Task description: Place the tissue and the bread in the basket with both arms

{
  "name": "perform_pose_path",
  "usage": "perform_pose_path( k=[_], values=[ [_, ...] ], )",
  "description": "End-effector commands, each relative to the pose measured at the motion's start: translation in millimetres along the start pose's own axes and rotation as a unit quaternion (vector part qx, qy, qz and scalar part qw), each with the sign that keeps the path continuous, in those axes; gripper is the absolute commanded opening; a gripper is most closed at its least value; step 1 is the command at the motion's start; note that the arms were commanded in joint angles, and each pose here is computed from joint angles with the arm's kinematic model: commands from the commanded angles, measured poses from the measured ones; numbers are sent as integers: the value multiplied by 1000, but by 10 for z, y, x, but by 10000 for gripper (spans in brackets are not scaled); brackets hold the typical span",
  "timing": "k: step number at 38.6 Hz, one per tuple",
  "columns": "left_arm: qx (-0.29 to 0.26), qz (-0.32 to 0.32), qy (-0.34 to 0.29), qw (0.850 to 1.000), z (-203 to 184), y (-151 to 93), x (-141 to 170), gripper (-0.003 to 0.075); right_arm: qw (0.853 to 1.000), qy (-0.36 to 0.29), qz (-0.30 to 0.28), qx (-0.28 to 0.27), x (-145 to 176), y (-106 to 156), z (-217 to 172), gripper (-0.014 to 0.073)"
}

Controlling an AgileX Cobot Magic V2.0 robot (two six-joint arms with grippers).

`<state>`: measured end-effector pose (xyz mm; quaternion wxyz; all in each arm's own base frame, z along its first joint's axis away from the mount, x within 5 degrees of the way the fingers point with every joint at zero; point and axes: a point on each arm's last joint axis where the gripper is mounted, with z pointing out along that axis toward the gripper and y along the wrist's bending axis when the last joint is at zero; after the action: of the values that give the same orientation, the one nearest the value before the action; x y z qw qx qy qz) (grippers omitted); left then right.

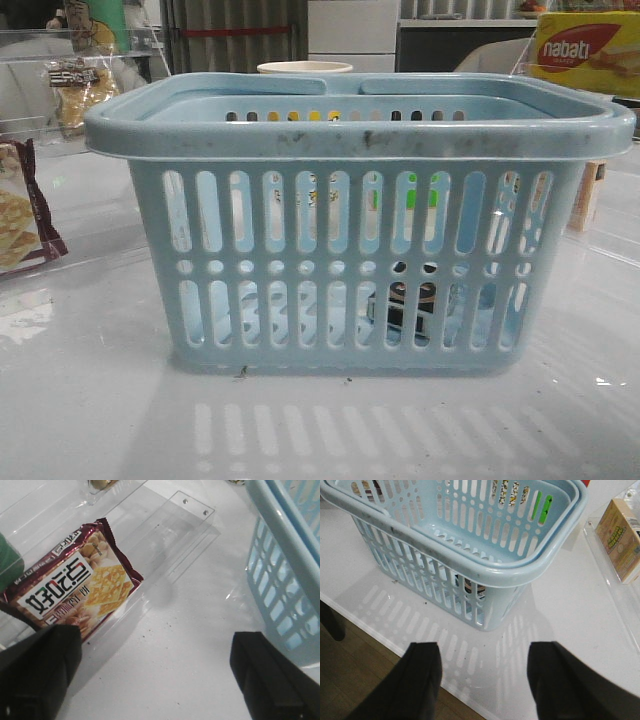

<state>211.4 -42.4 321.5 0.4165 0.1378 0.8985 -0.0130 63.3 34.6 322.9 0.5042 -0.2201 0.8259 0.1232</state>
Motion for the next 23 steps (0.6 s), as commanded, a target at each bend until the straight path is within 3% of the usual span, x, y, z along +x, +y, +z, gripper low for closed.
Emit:
perform_pose_path(
  k=[1, 7, 13, 23],
  values=[
    [-15, 25, -42, 999, 111, 40, -335, 654, 999, -45, -8, 6, -128, -12, -42, 486],
    [-25, 35, -24, 999, 456, 102, -578, 654, 999, -45, -8, 6, -128, -12, -42, 486],
    [-43, -24, -36, 998, 846, 310, -921, 654, 999, -45, -8, 6, -128, -12, -42, 486],
    [-64, -64, -51, 995, 1347, 648, -1224, 654, 999, -45, -8, 6, -128, -12, -42, 486]
  ],
)
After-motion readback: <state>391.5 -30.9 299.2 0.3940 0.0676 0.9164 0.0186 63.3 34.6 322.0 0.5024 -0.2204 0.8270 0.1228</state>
